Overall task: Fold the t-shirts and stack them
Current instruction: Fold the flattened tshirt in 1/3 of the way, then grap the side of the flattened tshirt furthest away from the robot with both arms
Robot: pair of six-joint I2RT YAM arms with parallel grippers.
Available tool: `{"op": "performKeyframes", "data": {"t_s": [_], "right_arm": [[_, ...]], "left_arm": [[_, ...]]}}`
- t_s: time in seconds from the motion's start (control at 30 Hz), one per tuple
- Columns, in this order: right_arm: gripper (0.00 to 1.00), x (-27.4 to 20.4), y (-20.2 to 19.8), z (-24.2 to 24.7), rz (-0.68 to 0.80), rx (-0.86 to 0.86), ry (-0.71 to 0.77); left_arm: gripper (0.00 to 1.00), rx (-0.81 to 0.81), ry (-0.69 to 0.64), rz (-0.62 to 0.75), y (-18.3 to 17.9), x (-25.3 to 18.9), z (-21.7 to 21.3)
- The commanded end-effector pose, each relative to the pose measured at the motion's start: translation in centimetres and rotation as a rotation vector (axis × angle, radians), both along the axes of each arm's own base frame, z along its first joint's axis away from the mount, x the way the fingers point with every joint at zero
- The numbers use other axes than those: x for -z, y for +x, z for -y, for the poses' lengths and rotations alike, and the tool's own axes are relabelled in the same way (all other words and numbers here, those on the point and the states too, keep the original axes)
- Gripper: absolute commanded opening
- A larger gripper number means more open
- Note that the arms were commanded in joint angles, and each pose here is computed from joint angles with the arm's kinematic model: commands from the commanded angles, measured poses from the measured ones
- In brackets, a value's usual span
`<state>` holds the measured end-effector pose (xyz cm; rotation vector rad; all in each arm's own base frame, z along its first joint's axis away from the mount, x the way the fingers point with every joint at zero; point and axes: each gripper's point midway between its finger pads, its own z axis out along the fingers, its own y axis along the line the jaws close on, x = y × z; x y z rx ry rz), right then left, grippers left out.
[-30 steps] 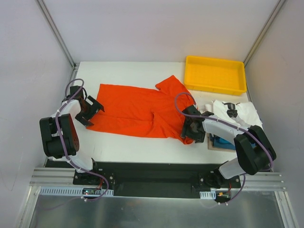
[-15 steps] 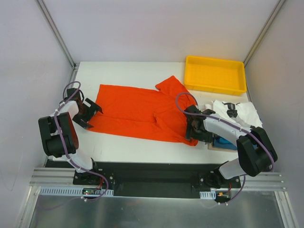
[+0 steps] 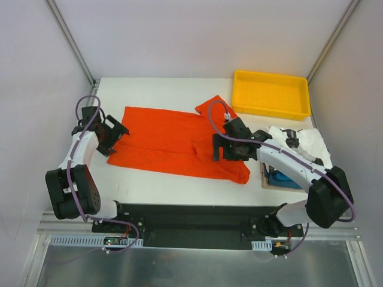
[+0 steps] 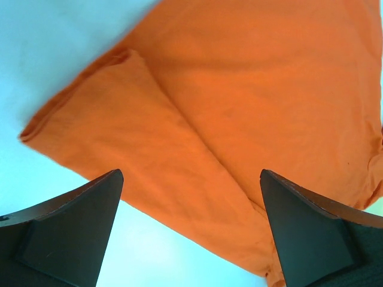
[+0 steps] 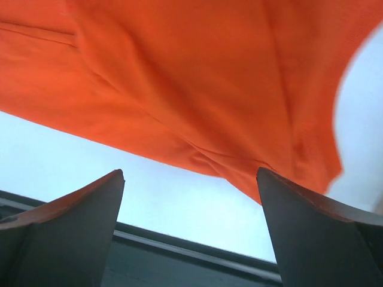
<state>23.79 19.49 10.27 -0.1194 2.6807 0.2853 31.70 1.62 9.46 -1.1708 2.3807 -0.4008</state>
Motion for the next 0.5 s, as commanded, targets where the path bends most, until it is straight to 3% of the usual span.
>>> {"op": "performKeyframes", "data": {"t_s": [0.0, 0.23, 0.47], "right_arm": [[0.97, 0.5, 1.9, -5.0, -0.003, -0.075, 0.150], [0.97, 4.7, 4.4, -4.8, -0.054, 0.010, 0.013], [0.97, 8.3, 0.6, -2.6, -0.132, -0.001, -0.147]], "left_arm": [[0.99, 0.059, -0.029, -0.011, 1.8, -0.2, 2.0], [0.99, 0.071, -0.092, -0.141, 2.8, 4.1, 2.6], [0.99, 0.009, -0.020, -0.210, -0.4, 6.2, 1.1]]}}
